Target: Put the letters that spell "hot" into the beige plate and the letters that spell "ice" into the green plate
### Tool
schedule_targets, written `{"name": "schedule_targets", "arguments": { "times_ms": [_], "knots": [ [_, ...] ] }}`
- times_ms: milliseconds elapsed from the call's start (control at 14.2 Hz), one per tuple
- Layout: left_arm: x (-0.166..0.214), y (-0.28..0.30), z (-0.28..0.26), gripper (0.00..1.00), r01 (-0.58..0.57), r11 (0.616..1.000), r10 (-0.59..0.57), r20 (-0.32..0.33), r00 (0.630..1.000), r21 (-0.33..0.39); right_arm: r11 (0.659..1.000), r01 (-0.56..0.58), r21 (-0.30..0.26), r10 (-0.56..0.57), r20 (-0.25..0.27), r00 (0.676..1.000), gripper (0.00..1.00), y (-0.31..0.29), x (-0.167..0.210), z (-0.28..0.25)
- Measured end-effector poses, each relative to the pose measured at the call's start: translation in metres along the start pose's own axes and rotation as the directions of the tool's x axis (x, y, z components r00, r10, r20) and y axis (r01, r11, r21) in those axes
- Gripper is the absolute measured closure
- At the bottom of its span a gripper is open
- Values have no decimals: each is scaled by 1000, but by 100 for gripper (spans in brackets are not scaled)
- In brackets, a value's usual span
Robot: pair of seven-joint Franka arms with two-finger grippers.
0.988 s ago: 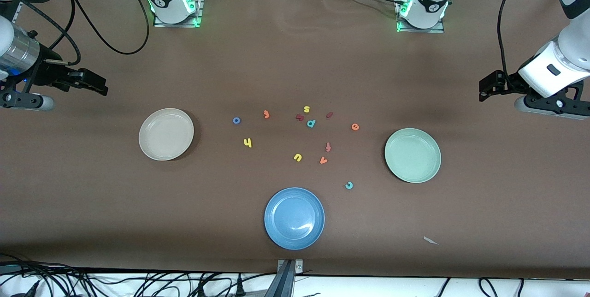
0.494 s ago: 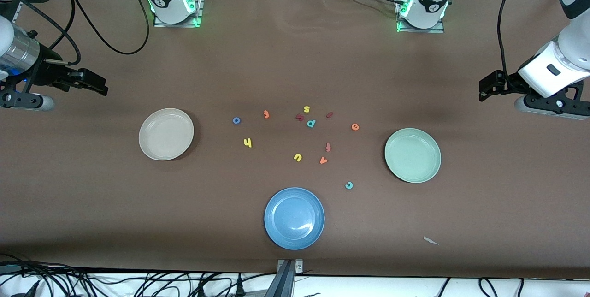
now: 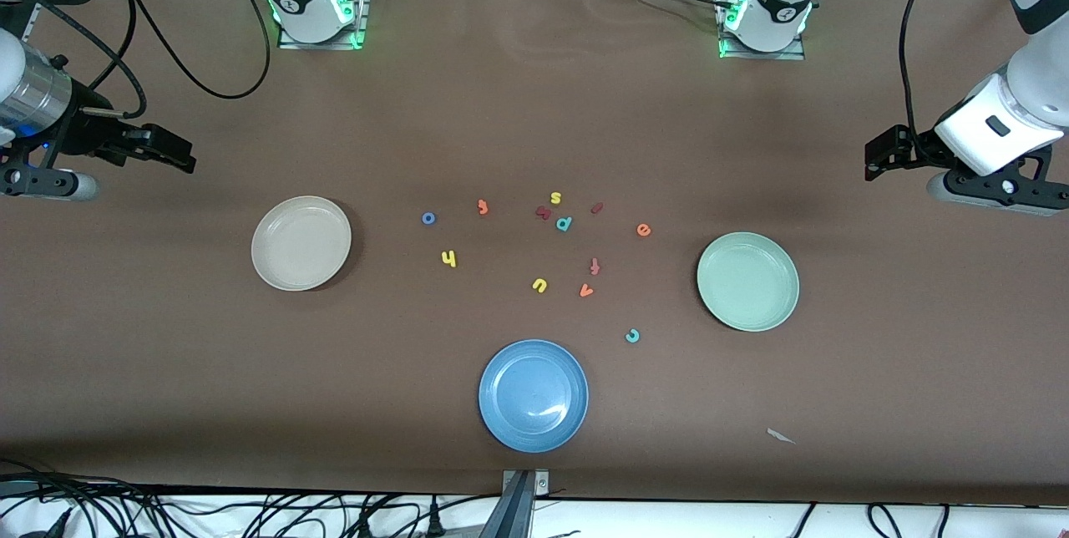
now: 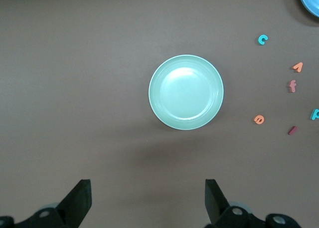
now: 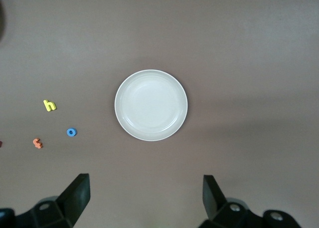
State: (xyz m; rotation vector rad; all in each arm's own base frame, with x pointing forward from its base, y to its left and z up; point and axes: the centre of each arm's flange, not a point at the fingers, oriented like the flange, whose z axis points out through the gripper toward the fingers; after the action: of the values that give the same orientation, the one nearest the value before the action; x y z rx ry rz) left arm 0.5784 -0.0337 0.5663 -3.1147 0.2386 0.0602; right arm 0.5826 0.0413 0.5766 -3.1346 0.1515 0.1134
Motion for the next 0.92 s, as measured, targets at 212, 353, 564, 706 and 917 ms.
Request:
{"name": "schedule_targets", "arguments": {
  "times_ms": [212,353,564,706,917],
  "knots": [
    [0,-1,-1,0,2,1000,-2,-2,1000,0,1000,0,0,0,0,1000,0,0,0,0],
    [1,-1,-2,0,2,1000,-2,-8,1000,1,1000,0,0,0,0,1000,0,0,0,0],
    [1,2,-2,0,-3,1000,3,-12,1000,1,1000,0,0,0,0,1000,0,0,0,0],
    [1,2,-2,0,-4,1000,4,-12,1000,1,1000,0,0,0,0,1000,0,0,0,0],
    [1,-1,-2,0,2,1000,-2,-11,1000,1,1000,0,0,0,0,1000,0,0,0,0]
  ]
}}
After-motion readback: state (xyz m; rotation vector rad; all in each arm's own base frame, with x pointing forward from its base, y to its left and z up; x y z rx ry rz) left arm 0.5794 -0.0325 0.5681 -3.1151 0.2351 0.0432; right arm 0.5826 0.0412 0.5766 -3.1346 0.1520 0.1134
